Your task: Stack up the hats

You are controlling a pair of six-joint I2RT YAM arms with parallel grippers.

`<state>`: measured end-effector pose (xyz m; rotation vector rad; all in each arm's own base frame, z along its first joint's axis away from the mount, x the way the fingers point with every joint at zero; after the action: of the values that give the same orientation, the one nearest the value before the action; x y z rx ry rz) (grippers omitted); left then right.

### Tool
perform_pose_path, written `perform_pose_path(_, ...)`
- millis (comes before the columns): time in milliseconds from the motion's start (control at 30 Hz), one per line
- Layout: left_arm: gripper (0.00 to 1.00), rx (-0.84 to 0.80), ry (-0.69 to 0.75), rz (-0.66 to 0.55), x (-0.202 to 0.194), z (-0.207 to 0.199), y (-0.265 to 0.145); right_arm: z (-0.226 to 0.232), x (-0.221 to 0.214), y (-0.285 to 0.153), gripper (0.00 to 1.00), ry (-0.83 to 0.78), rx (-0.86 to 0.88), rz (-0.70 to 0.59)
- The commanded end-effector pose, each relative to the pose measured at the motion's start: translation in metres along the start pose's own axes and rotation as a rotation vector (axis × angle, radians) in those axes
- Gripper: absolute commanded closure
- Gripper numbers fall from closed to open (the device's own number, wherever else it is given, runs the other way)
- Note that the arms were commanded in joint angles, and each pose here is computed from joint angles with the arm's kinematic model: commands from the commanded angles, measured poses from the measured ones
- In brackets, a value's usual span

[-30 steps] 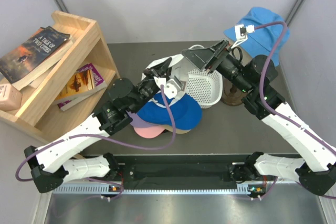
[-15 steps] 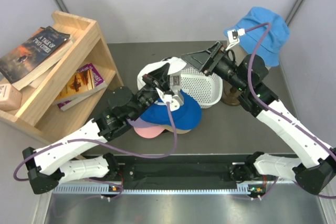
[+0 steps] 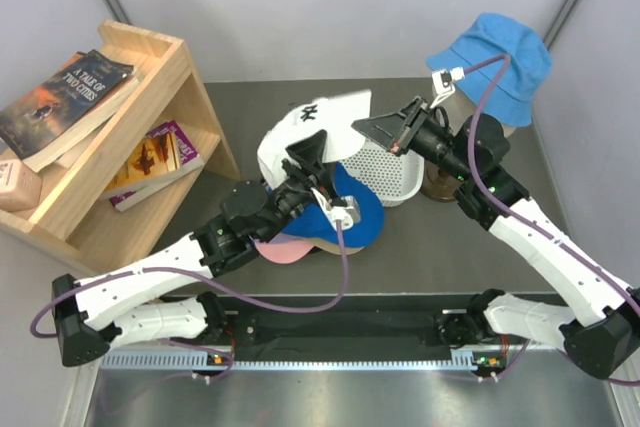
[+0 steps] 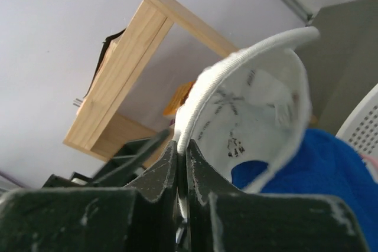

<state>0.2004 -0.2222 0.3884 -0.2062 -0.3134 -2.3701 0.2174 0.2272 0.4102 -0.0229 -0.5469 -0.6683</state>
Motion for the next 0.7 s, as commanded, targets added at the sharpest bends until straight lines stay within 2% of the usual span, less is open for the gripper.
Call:
perform_pose_path(0,0.09,0.165,-0.118,-0.138,0.022,0.034,-0.011,0.007,0.019,-0.005,1.00,-0.133,0.071,-0.098)
perform_pose_path(33,0.01,0.151,-0.146,-0.127,0.021,0.035,-0.013,0.007,0.020,-0.005,1.00,-0.157,0.071,-0.107)
perform_pose_path(167,0.01,0.120,-0.359,-0.059,0.016,0.050,-0.030,0.020,0.031,-0.024,1.00,-0.260,0.056,-0.200)
perform_pose_path(200,0.01,0.114,-0.454,-0.045,0.016,0.050,-0.034,0.022,0.036,-0.029,1.00,-0.281,0.038,-0.238)
perform_pose_path(300,0.01,0.081,-0.571,-0.023,0.015,0.060,-0.049,0.033,0.040,-0.045,1.00,-0.355,0.055,-0.296)
perform_pose_path(433,0.01,0.030,-0.671,-0.008,0.014,0.063,-0.070,0.052,0.040,-0.059,1.00,-0.420,0.186,-0.352)
perform_pose_path(533,0.01,0.160,-0.743,0.008,0.005,0.073,-0.086,0.059,0.034,-0.063,1.00,-0.413,0.292,-0.354)
perform_pose_path(600,0.01,0.312,-0.797,-0.018,-0.001,0.092,-0.101,0.056,0.024,-0.057,1.00,-0.399,0.354,-0.301)
perform_pose_path(667,0.01,0.386,-0.823,-0.018,-0.007,0.093,-0.111,0.056,0.019,-0.047,1.00,-0.388,0.418,-0.283)
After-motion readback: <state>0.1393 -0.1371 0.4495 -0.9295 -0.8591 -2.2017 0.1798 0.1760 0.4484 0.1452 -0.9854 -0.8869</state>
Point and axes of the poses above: each gripper's point midway between its finger pads, its own y axis out along the fingers, its own z axis along the line the jaws close on, x = y × z, the point moved 7 cm from there along -y, back along the fingers, and after that the axes turned 7 degrees about y, right-handed, at the moved point
